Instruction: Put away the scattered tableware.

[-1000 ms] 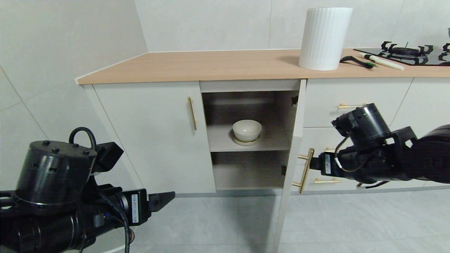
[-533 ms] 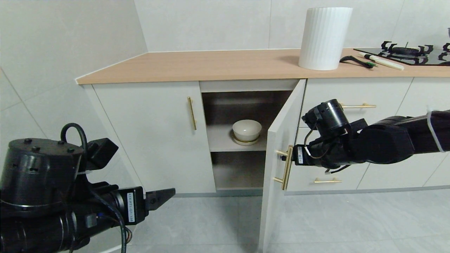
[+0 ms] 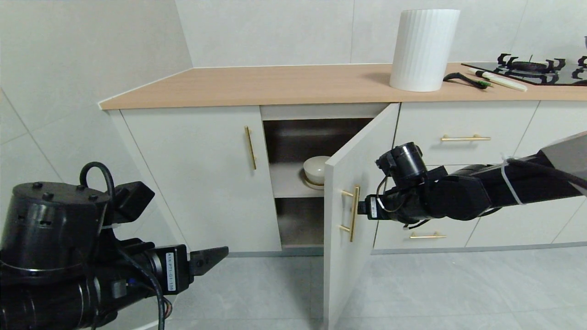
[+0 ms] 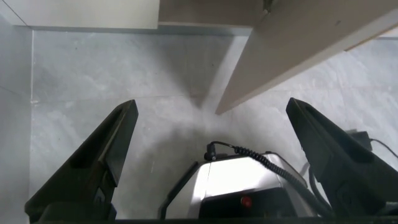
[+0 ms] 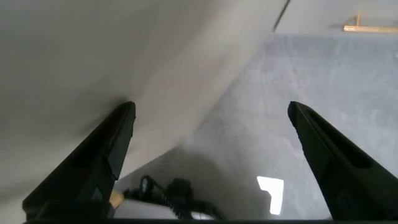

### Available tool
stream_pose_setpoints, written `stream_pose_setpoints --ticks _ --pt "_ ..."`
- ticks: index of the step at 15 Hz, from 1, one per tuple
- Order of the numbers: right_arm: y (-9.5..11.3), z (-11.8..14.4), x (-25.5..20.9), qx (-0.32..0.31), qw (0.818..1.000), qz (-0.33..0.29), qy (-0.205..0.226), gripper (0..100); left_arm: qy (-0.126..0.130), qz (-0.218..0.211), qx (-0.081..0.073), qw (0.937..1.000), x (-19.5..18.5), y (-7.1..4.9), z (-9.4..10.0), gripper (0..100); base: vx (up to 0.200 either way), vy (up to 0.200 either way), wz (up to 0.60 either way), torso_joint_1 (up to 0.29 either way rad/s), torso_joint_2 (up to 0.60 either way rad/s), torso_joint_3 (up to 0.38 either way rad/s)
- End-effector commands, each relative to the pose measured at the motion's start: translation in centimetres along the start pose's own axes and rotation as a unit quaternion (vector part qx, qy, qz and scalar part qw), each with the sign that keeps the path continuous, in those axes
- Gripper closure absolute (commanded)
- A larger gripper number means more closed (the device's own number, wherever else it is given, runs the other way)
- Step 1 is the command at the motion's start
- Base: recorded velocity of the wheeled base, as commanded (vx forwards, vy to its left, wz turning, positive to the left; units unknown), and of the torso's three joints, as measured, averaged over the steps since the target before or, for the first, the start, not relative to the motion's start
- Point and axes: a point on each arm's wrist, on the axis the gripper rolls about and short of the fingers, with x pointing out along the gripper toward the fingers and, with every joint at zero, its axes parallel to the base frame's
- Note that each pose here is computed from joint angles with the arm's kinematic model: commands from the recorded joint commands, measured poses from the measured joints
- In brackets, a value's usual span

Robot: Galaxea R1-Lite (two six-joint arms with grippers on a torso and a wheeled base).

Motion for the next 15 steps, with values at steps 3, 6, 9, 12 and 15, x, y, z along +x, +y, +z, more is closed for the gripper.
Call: stream_pose_setpoints --ticks 3,6,9,12,15 --pt "0.0 -0.6 1.1 0.001 1.000 -0.002 0.005 0 0.006 0.003 0.013 0.9999 0.1 0.1 -0.3 0 0.133 0.000 0.00 0.003 0.00 -0.002" --pt "0.1 -0.5 1.4 0.004 1.000 0.002 -0.005 0 0.007 0.003 0.014 0.9999 0.1 0.1 -0.3 0 0.200 0.000 0.00 -0.004 0.01 0.002" --pt "0.1 -0.4 1.5 0.007 1.000 0.004 -0.012 0 0.007 0.003 0.014 0.9999 0.2 0.1 -0.3 0 0.067 0.000 0.00 0.004 0.00 0.002" --pt "0.2 -0.3 1.7 0.025 1.000 0.006 -0.014 0 0.006 0.002 0.014 0.9999 0.2 0.1 -0.3 0 0.000 0.000 0.00 0.000 0.00 0.000" --pt "0.5 0.1 2.2 0.052 0.998 0.020 -0.043 0 0.007 0.003 0.014 0.9999 0.2 0.1 -0.3 0 0.000 0.000 0.00 0.000 0.00 0.000"
